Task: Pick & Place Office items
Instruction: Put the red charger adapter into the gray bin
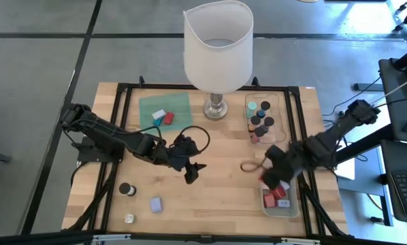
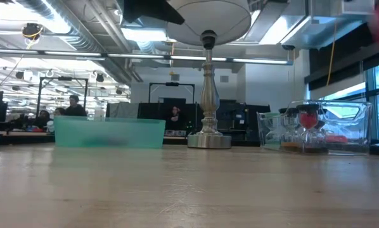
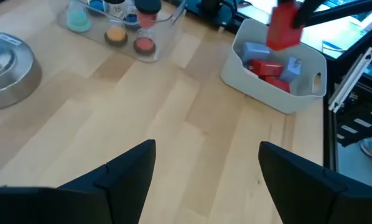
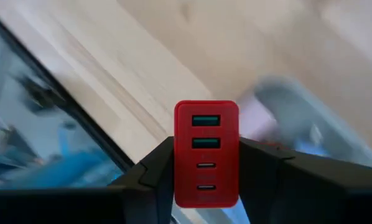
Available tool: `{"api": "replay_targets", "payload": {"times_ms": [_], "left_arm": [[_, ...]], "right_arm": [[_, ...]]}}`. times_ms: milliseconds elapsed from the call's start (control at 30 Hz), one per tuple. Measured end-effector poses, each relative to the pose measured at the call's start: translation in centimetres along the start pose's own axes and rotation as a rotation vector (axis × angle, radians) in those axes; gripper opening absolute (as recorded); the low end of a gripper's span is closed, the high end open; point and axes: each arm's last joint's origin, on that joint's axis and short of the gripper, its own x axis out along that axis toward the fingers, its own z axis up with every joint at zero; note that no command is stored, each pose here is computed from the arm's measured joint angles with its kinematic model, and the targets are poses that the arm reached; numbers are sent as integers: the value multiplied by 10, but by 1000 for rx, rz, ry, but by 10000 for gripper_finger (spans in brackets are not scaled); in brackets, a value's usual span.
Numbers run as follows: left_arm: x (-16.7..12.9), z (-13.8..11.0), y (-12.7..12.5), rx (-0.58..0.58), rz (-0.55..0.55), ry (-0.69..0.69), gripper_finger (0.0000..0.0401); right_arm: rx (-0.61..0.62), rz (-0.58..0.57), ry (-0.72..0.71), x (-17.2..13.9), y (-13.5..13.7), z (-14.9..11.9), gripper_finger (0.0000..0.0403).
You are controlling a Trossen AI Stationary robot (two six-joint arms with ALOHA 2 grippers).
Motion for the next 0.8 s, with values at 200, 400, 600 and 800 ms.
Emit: {"api": "replay_targets", "payload": {"times_ms": [200, 400, 600, 800], "left_arm": [[0, 0, 1, -5, 27, -20, 281], [0, 1, 2, -20, 50, -38, 281], [0, 1, 2, -40, 53, -42, 281], [0, 1, 2, -64, 50, -42, 281]], "right_arm": [[6, -169, 108, 16, -1, -30, 126], [-9, -359, 155, 42, 0, -44, 127], [-21, -500, 91, 69, 2, -45, 128], [-36, -582, 82, 89, 4, -47, 128]]}}
